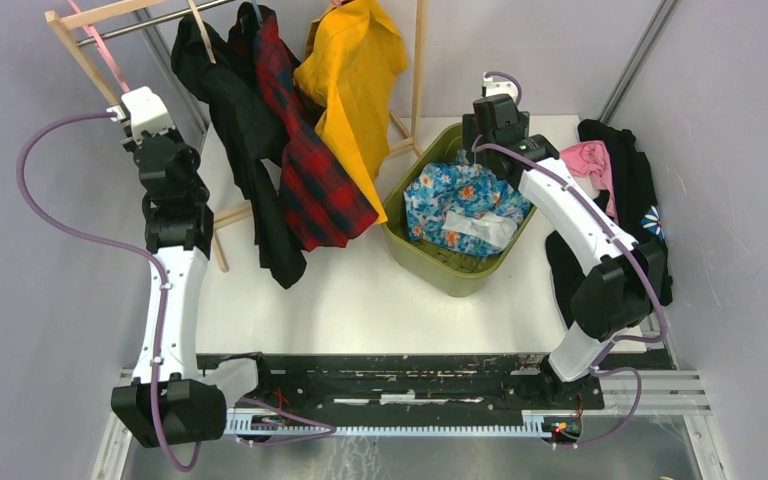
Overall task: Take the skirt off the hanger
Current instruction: Place the hanger at the clothesline.
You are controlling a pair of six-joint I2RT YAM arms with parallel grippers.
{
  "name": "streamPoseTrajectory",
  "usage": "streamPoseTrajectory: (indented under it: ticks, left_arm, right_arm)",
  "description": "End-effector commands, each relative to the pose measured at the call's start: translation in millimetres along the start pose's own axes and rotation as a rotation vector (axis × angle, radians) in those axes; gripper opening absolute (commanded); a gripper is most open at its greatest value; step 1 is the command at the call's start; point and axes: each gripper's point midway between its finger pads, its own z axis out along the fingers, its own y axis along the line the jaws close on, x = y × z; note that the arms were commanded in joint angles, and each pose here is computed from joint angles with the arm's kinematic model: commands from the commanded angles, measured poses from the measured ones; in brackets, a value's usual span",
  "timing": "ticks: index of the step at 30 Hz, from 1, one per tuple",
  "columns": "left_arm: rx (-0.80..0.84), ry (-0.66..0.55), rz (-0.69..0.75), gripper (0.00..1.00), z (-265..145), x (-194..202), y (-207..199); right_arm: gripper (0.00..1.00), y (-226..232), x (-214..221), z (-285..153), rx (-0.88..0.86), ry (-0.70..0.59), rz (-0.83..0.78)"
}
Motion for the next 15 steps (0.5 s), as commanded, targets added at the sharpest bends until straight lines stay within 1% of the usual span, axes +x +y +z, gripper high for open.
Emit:
streamPoseTrajectory:
  ticks: [1, 3, 4, 6, 9, 11, 13, 15]
  left_arm:
    - [-0.020, 0.078, 0.033, 0.34, 0.7, 23.8, 3.6]
    - [-0.019, 0.080, 0.030, 0.50, 1.7, 24.6, 2.6]
    - [-0.020, 0.079, 0.031, 0.52, 2.2, 24.6, 2.5]
    - [-0.022, 0.072, 0.030, 0.60, 3.0, 22.8, 2.6]
    - [-0.018, 0.060, 0.023, 0.63, 4.0, 17.5, 1.6]
    - [-0.013, 0.053, 0.014, 0.70, 3.8, 13.0, 0.8]
    - [-0.010, 0.043, 0.003, 0.71, 1.4, 7.8, 1.5]
    - [-0.003, 0.035, -0.007, 0.77, -3.8, 2.6, 2.6]
  right_arm:
    - [0.81, -7.8, -20.1, -16.9, -0.003, -0.066, 0.039]
    - [0.81, -8.3, -20.3, -16.9, -0.003, -0.066, 0.037]
    - [0.81, -7.7, -20.3, -16.6, -0.005, -0.066, 0.035]
    - [0.81, -6.9, -20.5, -16.6, -0.008, -0.067, 0.033]
    - [0.82, -7.1, -20.4, -16.0, -0.009, -0.068, 0.033]
    - [0.81, -5.4, -20.0, -16.0, -0.016, -0.067, 0.033]
    - [0.81, -4.9, -19.8, -16.2, -0.020, -0.067, 0.035]
    - [0.81, -4.8, -18.9, -15.6, -0.020, -0.066, 0.035]
